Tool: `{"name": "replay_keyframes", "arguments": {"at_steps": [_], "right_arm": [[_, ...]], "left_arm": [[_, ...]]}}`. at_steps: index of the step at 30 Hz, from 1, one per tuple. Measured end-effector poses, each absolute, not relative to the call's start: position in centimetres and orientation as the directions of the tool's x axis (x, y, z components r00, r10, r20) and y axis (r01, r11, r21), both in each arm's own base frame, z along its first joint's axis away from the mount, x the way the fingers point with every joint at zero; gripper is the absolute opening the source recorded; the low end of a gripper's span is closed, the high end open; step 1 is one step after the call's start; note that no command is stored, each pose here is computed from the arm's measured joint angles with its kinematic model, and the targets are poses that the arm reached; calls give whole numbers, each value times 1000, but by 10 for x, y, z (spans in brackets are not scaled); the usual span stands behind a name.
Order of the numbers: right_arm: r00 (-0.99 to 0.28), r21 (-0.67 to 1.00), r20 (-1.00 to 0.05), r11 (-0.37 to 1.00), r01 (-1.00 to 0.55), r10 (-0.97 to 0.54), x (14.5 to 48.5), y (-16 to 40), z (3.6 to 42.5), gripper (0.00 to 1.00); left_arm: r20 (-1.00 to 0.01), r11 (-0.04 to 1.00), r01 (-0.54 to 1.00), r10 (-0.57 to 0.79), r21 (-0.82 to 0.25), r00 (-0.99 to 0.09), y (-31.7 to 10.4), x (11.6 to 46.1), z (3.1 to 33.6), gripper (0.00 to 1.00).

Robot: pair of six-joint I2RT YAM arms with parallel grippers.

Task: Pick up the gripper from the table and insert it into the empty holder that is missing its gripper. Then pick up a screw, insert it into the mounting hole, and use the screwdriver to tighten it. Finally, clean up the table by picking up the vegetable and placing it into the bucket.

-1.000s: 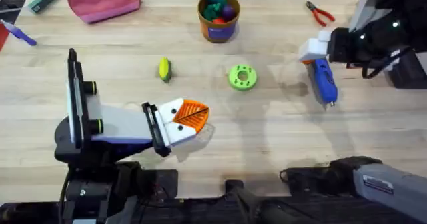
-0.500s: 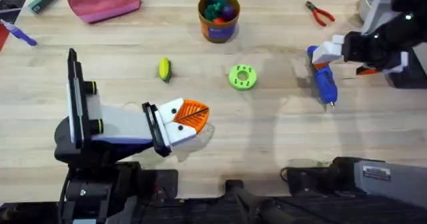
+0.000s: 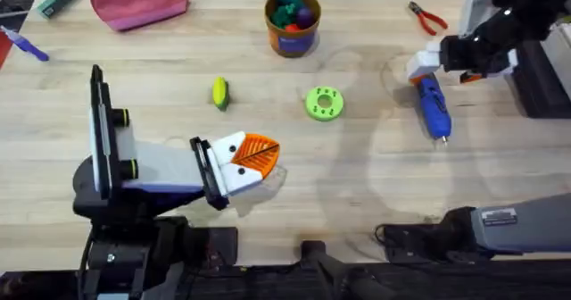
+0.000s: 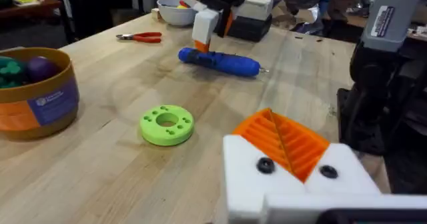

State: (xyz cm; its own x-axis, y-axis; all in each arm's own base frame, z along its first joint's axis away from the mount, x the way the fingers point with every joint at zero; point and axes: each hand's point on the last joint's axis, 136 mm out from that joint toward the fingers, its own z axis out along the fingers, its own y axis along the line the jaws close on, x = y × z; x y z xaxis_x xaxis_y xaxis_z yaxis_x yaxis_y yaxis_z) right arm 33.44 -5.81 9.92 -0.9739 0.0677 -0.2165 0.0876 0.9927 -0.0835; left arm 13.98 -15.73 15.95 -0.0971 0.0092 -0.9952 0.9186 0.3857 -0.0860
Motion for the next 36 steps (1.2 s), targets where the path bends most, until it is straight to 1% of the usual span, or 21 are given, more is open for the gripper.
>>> {"name": "replay_keyframes", "arguments": {"at_steps": [7, 14, 19, 23, 28, 29, 30, 32, 33, 36], "right_arm": [[-989, -90, -147, 996, 23, 9, 334, -59, 77, 994], [-992, -92, -120, 996, -17, -28, 343, -60, 54, 992], [-996, -88, -89, 996, -24, -32, 343, -60, 40, 991], [-996, -82, -83, 996, -28, -35, 344, -60, 38, 935], [-996, -76, -82, 997, -31, -37, 345, -59, 37, 906], [-996, -72, -81, 997, -35, -41, 345, -58, 37, 864], [-996, -69, -80, 997, -36, -41, 345, -57, 37, 798], [-996, -69, -80, 997, -39, -45, 345, -58, 36, 613], [-996, -70, -81, 997, -39, -45, 345, -58, 36, 492], [-996, -79, -79, 996, -43, -49, 346, -59, 35, 78]], "left_arm": [[-995, 386, 919, 9, -86, -97, -157, 140, 159, 7], [-995, 386, 919, 9, -86, -97, -157, 140, 159, 7], [-995, 386, 919, 9, -86, -97, -157, 140, 159, 7], [-995, 386, 919, 9, -87, -98, -157, 140, 159, 7], [-995, 386, 919, 9, -86, -97, -157, 140, 159, 7], [-995, 386, 919, 9, -86, -97, -157, 140, 159, 7], [-995, 386, 919, 9, -87, -98, -157, 140, 159, 7], [-995, 386, 919, 9, -86, -97, -157, 140, 159, 7], [-995, 386, 919, 9, -86, -97, -157, 140, 159, 7], [-995, 386, 918, 9, -86, -97, -157, 140, 159, 7]]}}
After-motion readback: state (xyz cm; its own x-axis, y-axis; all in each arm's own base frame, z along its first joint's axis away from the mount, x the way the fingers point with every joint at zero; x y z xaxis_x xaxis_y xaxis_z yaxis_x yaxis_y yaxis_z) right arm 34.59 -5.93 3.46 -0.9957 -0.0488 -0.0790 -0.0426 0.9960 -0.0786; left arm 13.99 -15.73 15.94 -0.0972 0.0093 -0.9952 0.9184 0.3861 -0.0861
